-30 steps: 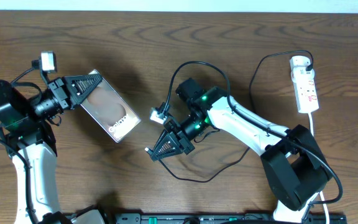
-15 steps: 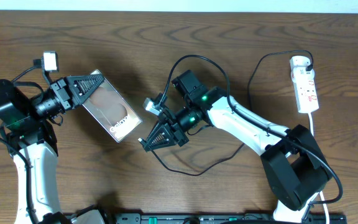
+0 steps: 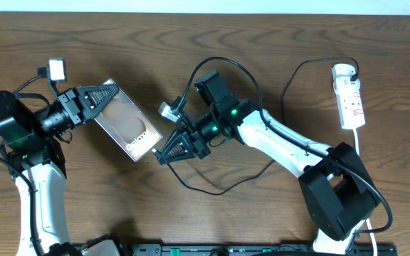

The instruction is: Plug charger to phone and switch on socket

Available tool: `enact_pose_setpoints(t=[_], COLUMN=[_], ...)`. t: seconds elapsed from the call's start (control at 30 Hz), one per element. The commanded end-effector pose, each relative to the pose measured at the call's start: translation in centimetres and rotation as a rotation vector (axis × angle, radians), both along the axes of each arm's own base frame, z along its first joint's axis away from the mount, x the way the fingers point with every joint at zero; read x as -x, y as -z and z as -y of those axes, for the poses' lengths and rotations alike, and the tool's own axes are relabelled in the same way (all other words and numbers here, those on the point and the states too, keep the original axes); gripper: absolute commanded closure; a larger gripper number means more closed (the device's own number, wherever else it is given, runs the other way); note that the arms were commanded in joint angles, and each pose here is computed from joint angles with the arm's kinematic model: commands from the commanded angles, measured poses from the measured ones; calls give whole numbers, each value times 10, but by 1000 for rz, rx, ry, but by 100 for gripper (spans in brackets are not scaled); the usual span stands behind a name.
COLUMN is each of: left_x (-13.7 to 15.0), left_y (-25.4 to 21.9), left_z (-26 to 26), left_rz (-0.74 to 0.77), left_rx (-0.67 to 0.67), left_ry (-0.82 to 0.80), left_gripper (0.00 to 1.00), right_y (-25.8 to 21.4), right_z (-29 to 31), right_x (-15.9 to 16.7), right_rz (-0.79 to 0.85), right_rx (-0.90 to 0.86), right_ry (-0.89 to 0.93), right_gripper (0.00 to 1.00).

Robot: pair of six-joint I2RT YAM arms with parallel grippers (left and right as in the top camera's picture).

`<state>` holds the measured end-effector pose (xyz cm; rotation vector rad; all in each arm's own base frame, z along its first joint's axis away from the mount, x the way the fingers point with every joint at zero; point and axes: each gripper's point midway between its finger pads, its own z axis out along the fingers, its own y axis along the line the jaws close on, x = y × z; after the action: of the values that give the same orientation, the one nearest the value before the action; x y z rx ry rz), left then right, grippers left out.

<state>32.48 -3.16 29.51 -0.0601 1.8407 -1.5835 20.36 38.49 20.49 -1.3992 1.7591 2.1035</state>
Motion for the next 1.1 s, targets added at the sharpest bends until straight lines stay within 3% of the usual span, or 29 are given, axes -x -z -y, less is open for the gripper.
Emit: enact_pose_setpoints(t=[0.0, 1.07], left_x=[0, -6], left_y=[-1, 0], left_z=[1, -3], left_rz=[11, -31], left_rx=[-6, 14], left_ry=[3, -38], left_gripper=[93, 93], right_y=[-9, -9], right_z=[-1, -5], right_x=[0, -4], right_rz=[-44, -37], right_rx=[6, 16], right_ry=[-13, 3], right_gripper=[99, 99])
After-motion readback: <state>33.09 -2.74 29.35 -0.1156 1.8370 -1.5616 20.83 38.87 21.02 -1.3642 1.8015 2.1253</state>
